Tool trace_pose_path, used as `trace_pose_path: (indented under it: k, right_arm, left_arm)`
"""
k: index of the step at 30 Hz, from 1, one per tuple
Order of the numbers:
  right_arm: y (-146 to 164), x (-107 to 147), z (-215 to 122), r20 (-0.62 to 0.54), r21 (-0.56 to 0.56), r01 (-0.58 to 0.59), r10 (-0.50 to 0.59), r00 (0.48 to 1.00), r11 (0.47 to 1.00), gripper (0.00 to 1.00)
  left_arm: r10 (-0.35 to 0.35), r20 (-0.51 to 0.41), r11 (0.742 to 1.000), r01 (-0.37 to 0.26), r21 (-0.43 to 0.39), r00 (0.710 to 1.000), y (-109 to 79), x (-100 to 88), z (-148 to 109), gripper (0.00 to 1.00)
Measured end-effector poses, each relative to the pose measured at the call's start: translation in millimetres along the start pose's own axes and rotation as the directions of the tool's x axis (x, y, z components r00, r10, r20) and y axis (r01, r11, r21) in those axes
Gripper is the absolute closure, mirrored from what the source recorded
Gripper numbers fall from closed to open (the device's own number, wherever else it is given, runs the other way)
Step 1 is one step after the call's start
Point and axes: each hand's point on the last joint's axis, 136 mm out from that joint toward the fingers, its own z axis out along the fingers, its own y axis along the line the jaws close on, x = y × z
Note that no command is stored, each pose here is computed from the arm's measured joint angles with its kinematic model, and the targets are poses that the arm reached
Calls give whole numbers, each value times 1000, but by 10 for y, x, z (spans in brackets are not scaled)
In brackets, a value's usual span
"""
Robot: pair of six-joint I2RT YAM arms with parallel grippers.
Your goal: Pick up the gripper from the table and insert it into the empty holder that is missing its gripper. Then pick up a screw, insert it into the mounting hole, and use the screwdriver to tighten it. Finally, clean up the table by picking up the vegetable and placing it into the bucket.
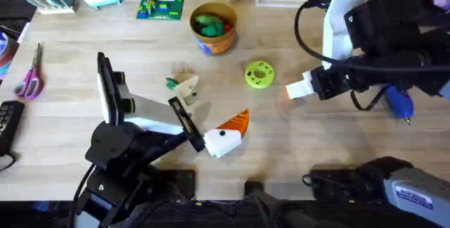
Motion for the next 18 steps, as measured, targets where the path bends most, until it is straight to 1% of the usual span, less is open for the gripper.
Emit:
trace_pose_path:
  k: [2,3,6,10,15,16,18]
  right_arm:
    - [-3,-4,12,-2,0,0,0,1000,1000,331]
    - [-4,0,25,-7,0,-1,1,1000,1000,368]
    - [-12,22,70,-27,0,-3,3,1000,1000,518]
    - [-16,33,96,-39,0,-3,3,999,1000,663]
    - [-17,25,96,-35,1,-2,2,999,1000,789]
    - [-20,23,96,-35,2,-2,2,999,1000,833]
    - [-22,15,93,-32,3,-2,2,999,1000,950]
  left_arm:
    - [0,0,1000,0,0,1000,0,-1,0,8]
    - [1,0,1000,-1,0,1000,0,-1,0,8]
    - [2,0,1000,-2,0,1000,0,-1,0,8]
    - [2,0,1000,-2,0,1000,0,-1,0,8]
    - [2,0,1000,-2,0,1000,0,-1,0,8]
    - [3,0,1000,-3,0,1000,-1,-2,0,9]
    - [3,0,1000,-3,0,1000,0,-1,0,8]
